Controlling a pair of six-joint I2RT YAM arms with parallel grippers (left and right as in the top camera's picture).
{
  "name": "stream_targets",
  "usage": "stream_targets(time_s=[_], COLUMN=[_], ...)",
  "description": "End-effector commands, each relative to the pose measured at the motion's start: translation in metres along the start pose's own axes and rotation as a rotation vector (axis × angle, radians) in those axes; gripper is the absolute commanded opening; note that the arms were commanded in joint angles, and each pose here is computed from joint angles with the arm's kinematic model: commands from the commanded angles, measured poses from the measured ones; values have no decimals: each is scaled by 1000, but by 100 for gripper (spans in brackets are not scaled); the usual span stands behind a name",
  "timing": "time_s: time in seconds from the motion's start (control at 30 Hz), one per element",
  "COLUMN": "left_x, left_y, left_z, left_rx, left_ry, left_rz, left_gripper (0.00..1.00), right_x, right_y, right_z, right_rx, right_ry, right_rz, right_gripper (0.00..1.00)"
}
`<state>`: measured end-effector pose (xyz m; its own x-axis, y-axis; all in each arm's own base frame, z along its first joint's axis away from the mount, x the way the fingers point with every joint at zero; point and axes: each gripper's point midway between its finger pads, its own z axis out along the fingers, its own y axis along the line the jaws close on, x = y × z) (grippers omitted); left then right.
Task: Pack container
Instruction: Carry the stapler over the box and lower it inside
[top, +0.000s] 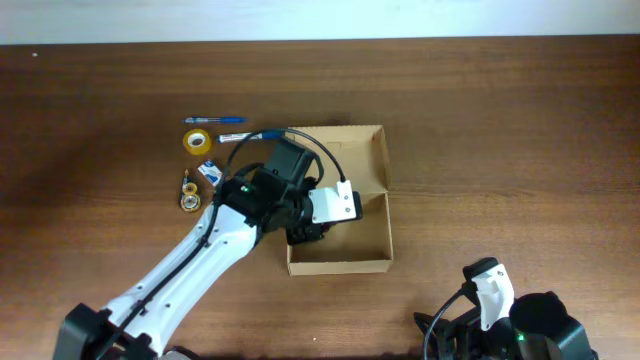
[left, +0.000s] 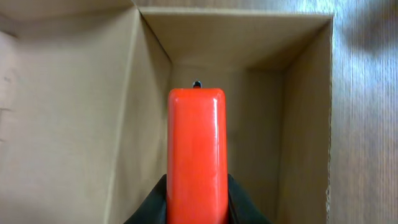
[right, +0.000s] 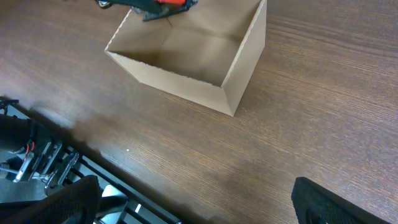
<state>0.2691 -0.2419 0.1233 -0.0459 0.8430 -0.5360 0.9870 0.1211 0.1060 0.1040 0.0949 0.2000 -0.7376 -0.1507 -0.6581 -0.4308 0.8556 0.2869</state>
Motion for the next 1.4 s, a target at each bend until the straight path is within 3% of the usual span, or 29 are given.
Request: stream_targets(time_s=[0.0, 0.57, 0.9, 1.37], left_x=[-2, 5, 27, 37], left_y=[-6, -33, -30, -33], left_z=[0, 13, 34, 46], left_rx=[34, 128, 130, 162], left_ry=[-6, 63, 173, 208], left_rz=[14, 22, -27, -42], left_gripper=[2, 2, 2, 2], right_x=[1, 1, 1, 1], right_y=[2, 2, 2, 2], right_z=[2, 2, 2, 2], right_rx=[-9, -9, -9, -9], right_ry=[9, 9, 9, 9], right_rz=[-9, -9, -8, -9], right_gripper=[99, 99, 99, 99])
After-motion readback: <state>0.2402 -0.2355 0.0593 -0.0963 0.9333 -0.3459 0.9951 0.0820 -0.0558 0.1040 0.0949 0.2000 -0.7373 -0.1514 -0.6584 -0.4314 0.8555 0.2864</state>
